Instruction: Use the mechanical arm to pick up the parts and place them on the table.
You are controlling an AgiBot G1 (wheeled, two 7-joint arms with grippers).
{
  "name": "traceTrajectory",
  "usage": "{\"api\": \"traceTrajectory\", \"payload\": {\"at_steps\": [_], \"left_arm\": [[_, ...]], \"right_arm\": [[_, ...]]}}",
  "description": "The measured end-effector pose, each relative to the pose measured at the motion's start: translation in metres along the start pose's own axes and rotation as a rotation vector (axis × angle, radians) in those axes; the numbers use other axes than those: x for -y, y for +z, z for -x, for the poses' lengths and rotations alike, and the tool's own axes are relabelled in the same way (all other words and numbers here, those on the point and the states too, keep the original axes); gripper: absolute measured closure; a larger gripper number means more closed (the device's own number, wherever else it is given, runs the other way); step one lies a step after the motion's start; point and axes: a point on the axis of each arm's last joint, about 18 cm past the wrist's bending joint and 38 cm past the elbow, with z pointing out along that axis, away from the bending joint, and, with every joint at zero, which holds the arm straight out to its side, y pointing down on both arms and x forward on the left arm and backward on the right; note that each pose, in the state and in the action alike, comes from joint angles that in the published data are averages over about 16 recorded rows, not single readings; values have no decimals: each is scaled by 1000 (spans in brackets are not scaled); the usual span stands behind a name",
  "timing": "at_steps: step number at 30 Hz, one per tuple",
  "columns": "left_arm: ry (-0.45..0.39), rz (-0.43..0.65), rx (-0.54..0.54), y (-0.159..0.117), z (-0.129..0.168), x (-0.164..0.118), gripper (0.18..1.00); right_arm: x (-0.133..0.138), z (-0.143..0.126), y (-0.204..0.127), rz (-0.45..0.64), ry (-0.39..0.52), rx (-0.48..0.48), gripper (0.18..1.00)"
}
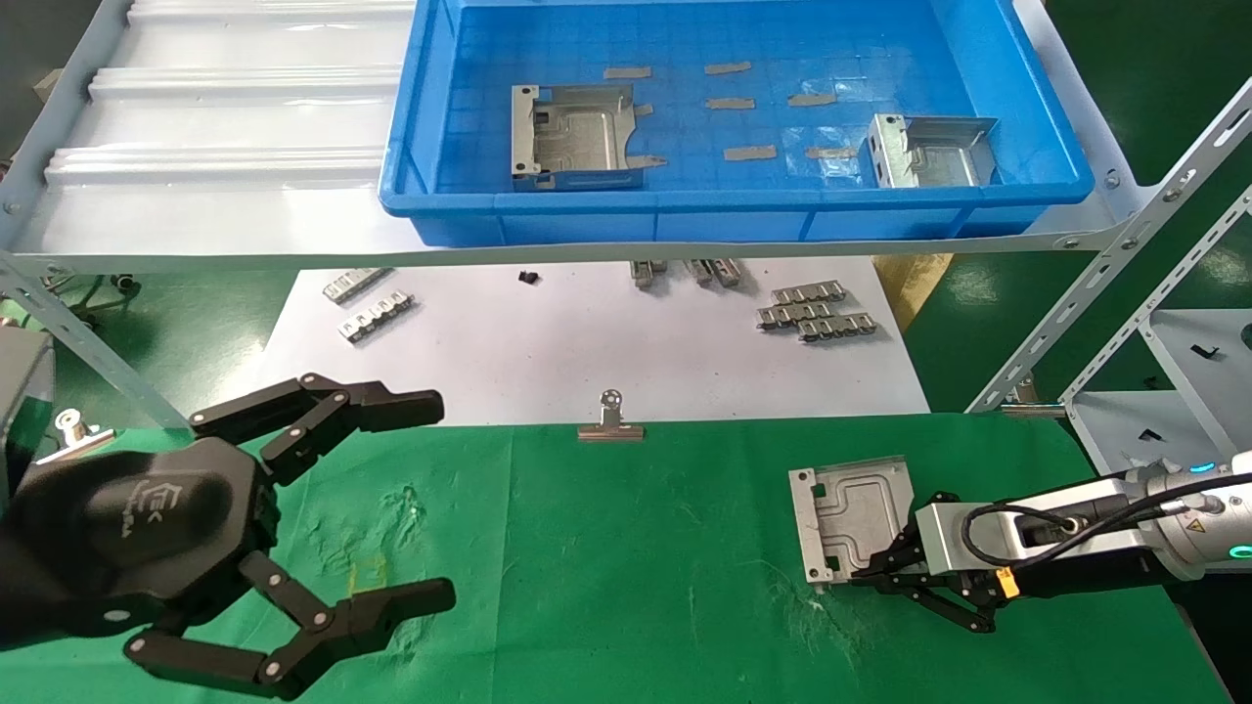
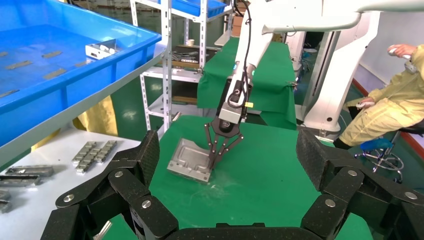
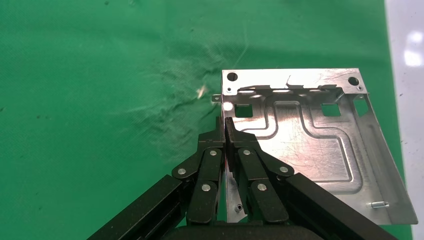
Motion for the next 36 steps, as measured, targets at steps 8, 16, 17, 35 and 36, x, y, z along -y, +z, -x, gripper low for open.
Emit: {"api": "traceTrajectory", "payload": {"at_steps": [8,16,17,35,36], "left_arm": [[0,0,0,0,0,0,184],[0,0,0,0,0,0,184],[0,0,0,0,0,0,184],[0,0,0,0,0,0,184],[0,0,0,0,0,0,184]], "right_arm": [[-3,0,2,6,-8,5,982],[0,-7,-3,5,-26,-3,939],[2,-8,-5,-2,-26,-6,929],[46,-18,-29,-344,130,-133,601],[46,-18,-29,-354,135,-137,575]]}}
